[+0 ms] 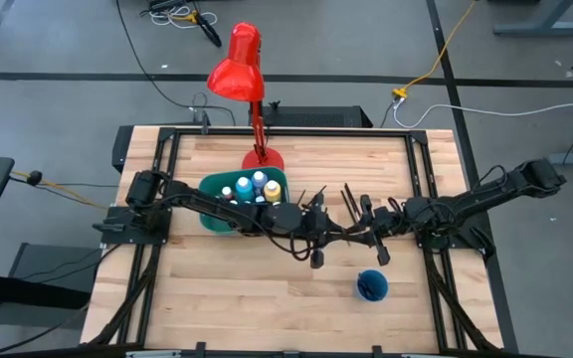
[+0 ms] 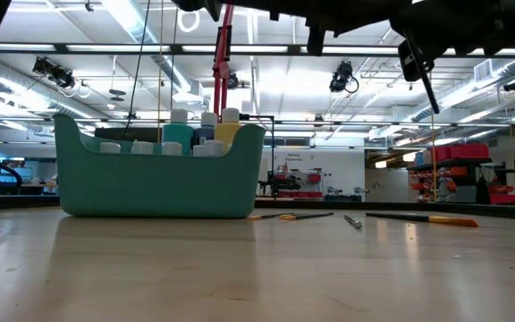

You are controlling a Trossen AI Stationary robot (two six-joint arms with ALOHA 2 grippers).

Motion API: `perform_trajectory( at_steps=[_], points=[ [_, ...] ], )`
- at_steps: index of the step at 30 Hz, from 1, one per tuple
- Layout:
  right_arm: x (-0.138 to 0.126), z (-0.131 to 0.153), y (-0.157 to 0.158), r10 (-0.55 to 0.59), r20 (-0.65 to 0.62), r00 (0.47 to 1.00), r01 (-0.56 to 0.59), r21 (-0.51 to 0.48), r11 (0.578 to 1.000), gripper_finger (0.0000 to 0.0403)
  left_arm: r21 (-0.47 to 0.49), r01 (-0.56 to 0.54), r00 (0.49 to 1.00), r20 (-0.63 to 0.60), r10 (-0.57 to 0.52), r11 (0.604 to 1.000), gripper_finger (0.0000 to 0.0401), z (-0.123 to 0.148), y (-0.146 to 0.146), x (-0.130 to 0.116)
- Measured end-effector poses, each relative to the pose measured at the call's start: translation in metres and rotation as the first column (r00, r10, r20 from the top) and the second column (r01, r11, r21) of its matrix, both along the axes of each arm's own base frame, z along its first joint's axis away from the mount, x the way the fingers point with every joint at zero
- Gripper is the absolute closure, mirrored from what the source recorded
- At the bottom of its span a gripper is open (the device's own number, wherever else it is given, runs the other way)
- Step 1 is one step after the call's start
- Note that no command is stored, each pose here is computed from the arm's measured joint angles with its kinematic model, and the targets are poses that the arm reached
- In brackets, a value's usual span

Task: Pick & Place Paint Supplies
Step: Put the gold paint brush into the blue cup

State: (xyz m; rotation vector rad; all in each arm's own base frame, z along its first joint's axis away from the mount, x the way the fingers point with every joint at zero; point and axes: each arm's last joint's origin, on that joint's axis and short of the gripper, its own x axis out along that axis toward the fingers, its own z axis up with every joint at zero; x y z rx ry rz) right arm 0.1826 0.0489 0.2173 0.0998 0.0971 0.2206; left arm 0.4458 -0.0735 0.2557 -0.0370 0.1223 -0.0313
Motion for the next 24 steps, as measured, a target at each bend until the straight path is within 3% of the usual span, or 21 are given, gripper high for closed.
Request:
perform_trajectory(
  at_steps=[2, 9, 20, 24],
  points=[
    [0.000, 0.000, 0.000, 0.000, -0.001, 1.000, 0.000, -0.001, 1.000, 0.0377, -0.013, -0.001, 1.000, -0.005, 0.001, 1.000, 0.0361, 0.000, 0.000, 0.000],
    [0.000, 0.000, 0.001, 0.017, -0.008, 1.000, -0.017, 0.038, 0.999, 0.0379, -0.012, -0.002, 1.000, 0.001, 0.002, 1.000, 0.0361, 0.001, 0.000, 0.000],
    [-0.006, 0.005, 0.000, -0.034, 0.014, 0.999, 0.033, 0.034, 0.999, 0.0376, -0.021, -0.068, 0.998, 0.003, 0.068, 0.997, 0.0289, 0.001, 0.000, -0.001],
    [-0.014, 0.005, -0.001, -0.033, -0.033, 0.999, 0.035, 0.048, 0.998, 0.0375, 0.041, -0.095, 0.995, -0.011, 0.096, 0.995, 0.0273, 0.000, 0.000, -0.001]
  ],
)
